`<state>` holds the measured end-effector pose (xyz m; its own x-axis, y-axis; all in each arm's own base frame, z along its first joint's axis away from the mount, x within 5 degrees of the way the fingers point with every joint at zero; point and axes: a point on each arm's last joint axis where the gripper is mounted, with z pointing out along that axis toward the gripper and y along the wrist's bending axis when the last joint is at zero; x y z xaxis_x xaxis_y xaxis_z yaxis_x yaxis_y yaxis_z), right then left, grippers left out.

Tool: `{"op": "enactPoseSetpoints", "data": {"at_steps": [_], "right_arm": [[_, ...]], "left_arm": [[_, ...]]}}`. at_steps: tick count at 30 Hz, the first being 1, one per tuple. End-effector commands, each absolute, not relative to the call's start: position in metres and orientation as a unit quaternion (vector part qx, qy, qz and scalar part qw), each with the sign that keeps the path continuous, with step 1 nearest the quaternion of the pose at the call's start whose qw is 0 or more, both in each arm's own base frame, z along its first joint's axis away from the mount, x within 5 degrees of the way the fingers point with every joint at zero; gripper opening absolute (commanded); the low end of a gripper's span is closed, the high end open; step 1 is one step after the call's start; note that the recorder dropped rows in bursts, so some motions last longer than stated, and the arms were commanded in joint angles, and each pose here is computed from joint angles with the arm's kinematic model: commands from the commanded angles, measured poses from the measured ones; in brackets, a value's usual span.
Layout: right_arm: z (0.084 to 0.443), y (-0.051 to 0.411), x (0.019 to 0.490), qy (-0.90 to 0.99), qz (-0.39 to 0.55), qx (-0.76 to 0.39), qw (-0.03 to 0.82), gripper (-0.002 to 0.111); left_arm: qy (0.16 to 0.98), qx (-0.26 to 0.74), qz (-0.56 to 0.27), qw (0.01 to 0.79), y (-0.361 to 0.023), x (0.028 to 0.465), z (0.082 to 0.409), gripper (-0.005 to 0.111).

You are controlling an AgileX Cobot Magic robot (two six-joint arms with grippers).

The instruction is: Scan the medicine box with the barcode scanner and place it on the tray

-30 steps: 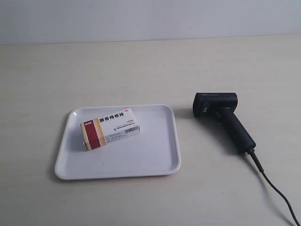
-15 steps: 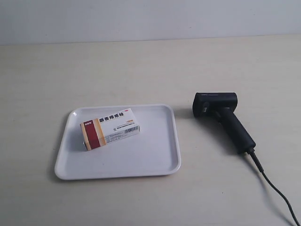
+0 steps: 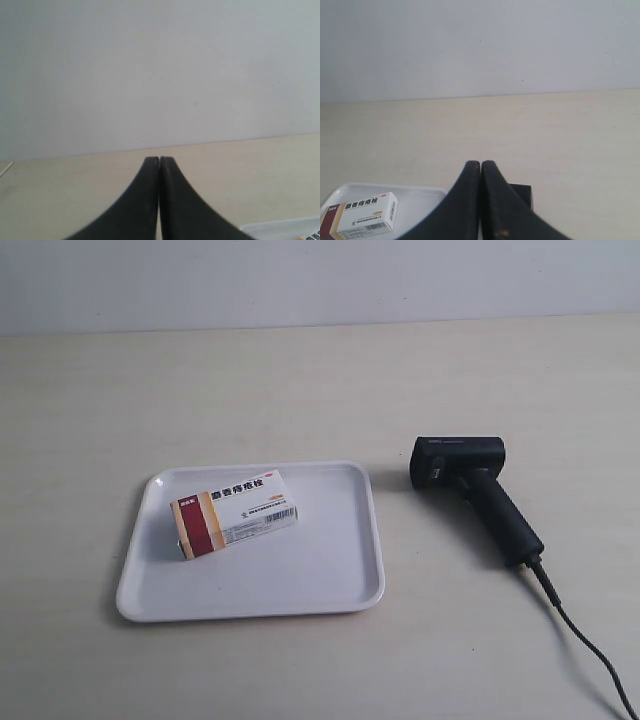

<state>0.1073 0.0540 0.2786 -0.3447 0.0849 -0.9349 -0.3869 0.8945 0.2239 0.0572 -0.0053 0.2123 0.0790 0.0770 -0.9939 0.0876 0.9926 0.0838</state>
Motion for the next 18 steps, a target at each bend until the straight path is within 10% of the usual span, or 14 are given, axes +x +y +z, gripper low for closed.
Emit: {"op": "enactPoseSetpoints", "data": {"at_steps": [1, 18], "right_arm": [[0.2791, 0.0533, 0.1070, 0.791, 0.206, -0.097, 0.568, 0.001], [0.2791, 0.0534, 0.1070, 0.791, 0.207, -0.096, 0.568, 0.001]], "left_arm": [[0.681, 0.058, -0.004, 0.730, -0.0051, 0.0576, 0.2121, 0.003], [0.716, 0.017, -0.034, 0.697, -0.0032, 0.0578, 0.2034, 0.003]]}}
